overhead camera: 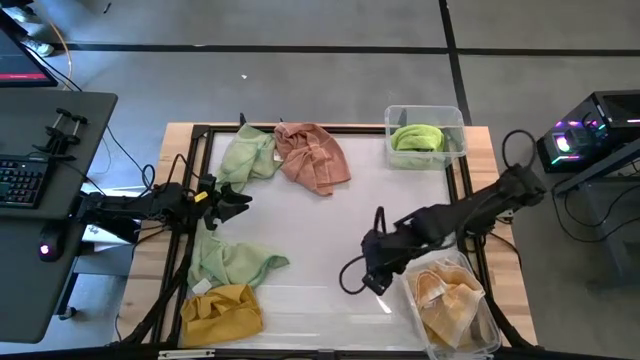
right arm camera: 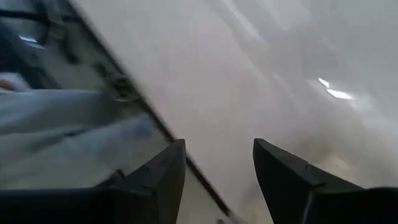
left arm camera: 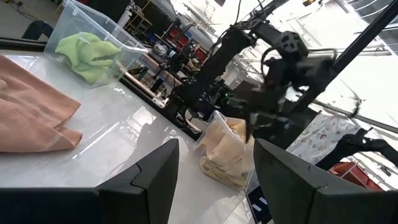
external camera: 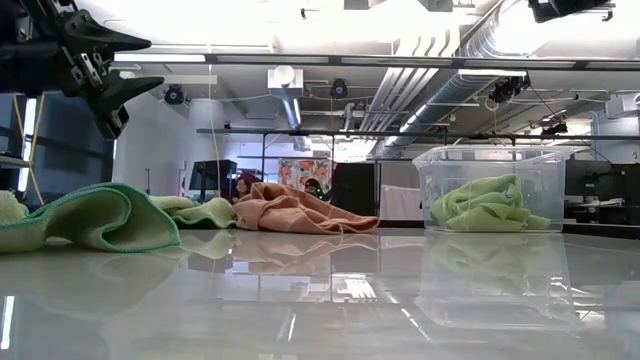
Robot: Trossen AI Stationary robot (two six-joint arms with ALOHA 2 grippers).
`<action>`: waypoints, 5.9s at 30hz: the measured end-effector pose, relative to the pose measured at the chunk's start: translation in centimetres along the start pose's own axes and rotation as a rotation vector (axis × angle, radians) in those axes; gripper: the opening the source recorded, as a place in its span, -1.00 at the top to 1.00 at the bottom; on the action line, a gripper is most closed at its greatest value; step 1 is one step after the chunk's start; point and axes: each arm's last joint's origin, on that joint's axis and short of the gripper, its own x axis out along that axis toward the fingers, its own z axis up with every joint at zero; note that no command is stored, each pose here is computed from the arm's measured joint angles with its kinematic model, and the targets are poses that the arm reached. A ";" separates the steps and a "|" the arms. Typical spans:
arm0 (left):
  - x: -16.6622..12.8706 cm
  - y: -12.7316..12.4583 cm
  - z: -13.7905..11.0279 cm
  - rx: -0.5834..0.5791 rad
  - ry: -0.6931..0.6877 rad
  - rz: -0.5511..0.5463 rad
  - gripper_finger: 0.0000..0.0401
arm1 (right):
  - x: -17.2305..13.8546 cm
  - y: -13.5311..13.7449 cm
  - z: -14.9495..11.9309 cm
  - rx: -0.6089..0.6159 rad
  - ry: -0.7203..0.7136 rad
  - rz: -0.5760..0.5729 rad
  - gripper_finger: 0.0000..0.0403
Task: Sort towels by color in basket
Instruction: Adjust the bottom transparent bin, then put the brown patterned towel into the bottom transparent bin
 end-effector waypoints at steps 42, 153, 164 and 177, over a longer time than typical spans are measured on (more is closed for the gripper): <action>0.0 0.0 0.0 0.000 0.000 0.000 0.03 | -2.2 -6.4 16.6 -0.078 -0.640 -0.026 -0.16; 0.0 0.0 0.0 0.000 0.002 0.001 0.03 | 3.5 -2.8 7.9 -0.208 -0.242 -0.391 0.92; 0.0 0.0 0.0 0.000 0.002 0.001 0.03 | -10.7 3.0 -1.8 0.030 -0.215 -0.137 0.95; 0.0 0.0 0.0 0.000 0.008 -0.003 0.03 | -11.3 5.0 -12.2 0.270 0.115 -0.045 0.95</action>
